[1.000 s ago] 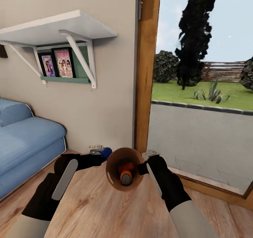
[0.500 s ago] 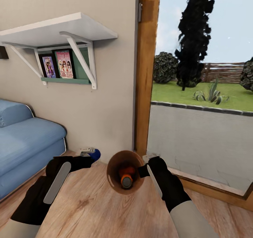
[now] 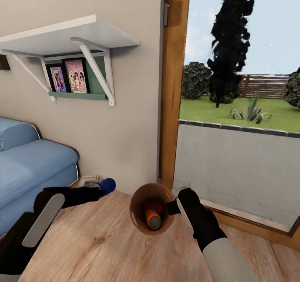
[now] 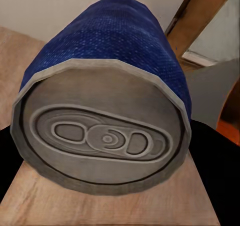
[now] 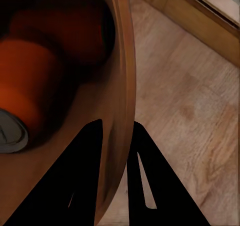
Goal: Put the three can of soda from the living room inside the tash can in the kitchen.
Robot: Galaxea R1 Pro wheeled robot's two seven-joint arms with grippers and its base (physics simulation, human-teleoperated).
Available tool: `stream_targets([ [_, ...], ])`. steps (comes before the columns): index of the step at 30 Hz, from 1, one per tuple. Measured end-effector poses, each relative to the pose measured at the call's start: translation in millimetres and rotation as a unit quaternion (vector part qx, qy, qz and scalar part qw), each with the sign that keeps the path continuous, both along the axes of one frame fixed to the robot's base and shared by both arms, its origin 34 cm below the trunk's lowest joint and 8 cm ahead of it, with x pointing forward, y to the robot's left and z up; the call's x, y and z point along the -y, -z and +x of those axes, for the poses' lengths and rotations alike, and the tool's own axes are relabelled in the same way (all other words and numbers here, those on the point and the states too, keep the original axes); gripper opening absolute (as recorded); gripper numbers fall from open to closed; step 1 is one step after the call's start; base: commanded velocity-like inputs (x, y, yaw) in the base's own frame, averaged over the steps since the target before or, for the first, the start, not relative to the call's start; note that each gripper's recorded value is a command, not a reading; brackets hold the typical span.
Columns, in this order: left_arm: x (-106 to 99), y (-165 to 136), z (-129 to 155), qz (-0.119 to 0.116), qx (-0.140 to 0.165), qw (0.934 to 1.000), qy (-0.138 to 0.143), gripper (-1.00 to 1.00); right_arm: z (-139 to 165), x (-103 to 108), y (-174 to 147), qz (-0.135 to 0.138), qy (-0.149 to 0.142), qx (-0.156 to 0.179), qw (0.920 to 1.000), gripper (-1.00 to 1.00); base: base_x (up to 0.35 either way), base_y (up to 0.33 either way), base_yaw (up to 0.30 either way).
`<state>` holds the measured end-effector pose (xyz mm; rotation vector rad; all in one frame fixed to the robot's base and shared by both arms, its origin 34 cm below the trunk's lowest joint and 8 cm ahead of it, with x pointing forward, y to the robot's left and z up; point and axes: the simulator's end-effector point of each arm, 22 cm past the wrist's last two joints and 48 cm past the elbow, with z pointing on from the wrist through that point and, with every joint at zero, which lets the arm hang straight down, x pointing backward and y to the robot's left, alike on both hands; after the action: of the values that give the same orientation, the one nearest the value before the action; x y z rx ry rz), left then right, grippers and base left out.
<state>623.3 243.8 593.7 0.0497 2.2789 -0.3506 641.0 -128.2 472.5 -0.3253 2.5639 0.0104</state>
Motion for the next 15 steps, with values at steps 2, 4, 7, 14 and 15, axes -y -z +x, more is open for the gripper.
stream_targets([
  [2, 5.0, -3.8, -4.5, -0.026, -0.005, 0.9996, 0.012, -1.0, -0.9, -0.5, 1.5, 0.001, 0.0, -0.002, 1.0, -1.0, 0.0, 0.0, 0.0],
  [4, 7.4, -5.4, -6.8, -0.036, -0.008, 0.9991, 0.018, -1.0, -1.5, -1.3, 2.3, 0.004, 0.0, -0.004, 1.0, -1.0, 0.0, 0.0, 0.0],
  [7, 11.8, -8.4, -9.9, -0.053, -0.011, 0.9982, 0.027, -1.0, -1.7, -0.3, 3.1, 0.002, 0.0, -0.005, 1.0, -1.0, 0.0, 0.0, 0.0],
  [14, 58.0, -4.6, -31.1, -0.107, -0.041, 0.9898, 0.085, -1.0, -2.2, -0.6, 4.0, 0.002, 0.0, -0.006, 1.0, -1.0, 0.0, 0.0, 0.0],
  [15, 63.9, -2.3, -34.4, -0.109, -0.046, 0.9887, 0.092, -1.0, -2.1, -0.9, 3.8, 0.003, 0.0, -0.006, 1.0, -1.0, 0.0, 0.0, 0.0],
])
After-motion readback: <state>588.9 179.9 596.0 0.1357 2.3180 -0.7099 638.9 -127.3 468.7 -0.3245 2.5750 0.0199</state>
